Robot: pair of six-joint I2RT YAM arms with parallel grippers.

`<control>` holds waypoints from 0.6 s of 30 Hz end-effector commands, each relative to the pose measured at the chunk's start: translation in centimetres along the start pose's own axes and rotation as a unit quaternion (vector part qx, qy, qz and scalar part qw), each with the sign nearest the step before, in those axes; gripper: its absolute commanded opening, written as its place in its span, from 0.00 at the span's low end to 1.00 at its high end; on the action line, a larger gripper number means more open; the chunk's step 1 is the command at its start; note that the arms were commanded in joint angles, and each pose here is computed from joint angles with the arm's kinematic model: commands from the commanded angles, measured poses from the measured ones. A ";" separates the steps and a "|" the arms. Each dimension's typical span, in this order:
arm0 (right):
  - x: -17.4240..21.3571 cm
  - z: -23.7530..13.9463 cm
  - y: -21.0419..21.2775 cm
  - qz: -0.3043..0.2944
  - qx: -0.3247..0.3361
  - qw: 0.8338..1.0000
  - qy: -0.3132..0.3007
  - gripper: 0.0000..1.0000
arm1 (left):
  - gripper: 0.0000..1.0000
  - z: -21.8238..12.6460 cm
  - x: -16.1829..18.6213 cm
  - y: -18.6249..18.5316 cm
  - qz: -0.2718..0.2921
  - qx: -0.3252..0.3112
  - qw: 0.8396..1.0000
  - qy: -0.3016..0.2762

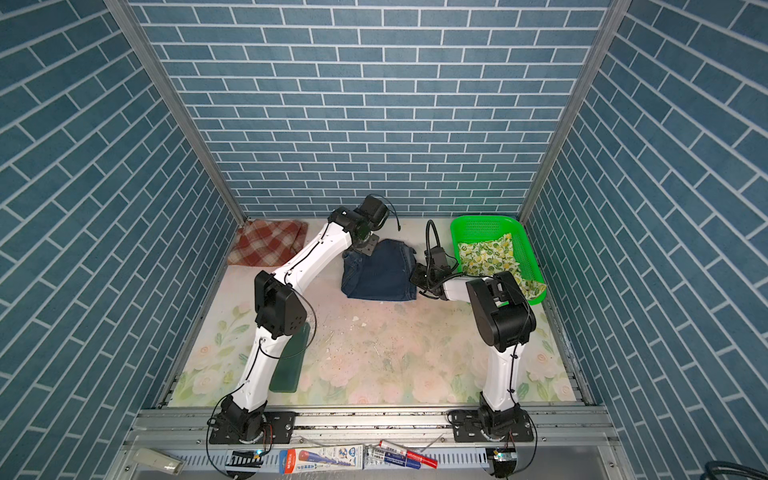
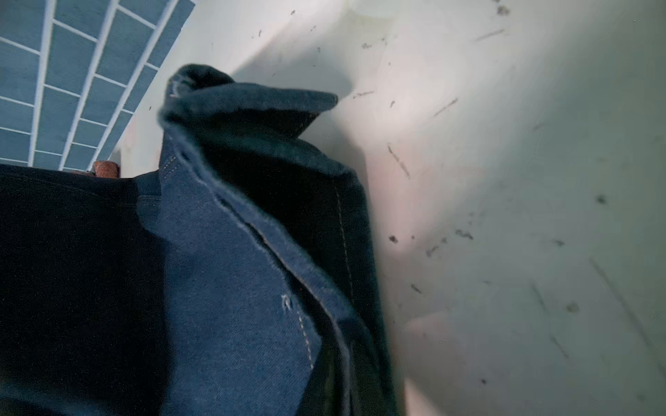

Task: Fold and stack the skirts
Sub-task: 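Fold the waistband with the left gripper over toward the right gripper's hem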

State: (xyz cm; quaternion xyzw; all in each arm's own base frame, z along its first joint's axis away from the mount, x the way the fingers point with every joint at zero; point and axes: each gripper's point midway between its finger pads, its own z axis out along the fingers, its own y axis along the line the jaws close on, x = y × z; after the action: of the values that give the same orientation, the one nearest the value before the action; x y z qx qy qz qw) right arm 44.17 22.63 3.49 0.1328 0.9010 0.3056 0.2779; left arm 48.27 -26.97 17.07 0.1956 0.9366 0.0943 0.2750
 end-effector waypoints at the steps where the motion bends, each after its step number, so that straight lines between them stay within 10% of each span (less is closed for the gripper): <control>1: 0.6 0.7 -0.4 0.023 -0.008 1.000 -0.002 0.11 | 0.00 -1.1 -0.6 -1.7 -0.018 0.026 0.999 -0.008; 18: 1.0 0.1 -0.4 0.035 -0.029 0.999 -0.011 0.11 | 0.00 1.1 -0.8 -10.7 -0.095 0.197 0.976 0.000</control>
State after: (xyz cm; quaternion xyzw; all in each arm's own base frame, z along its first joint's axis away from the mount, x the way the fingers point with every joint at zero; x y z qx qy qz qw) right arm 44.18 22.96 3.24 0.1480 0.8844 0.3359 0.2883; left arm 46.53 -34.57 14.50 0.1625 0.9525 -0.0701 0.2480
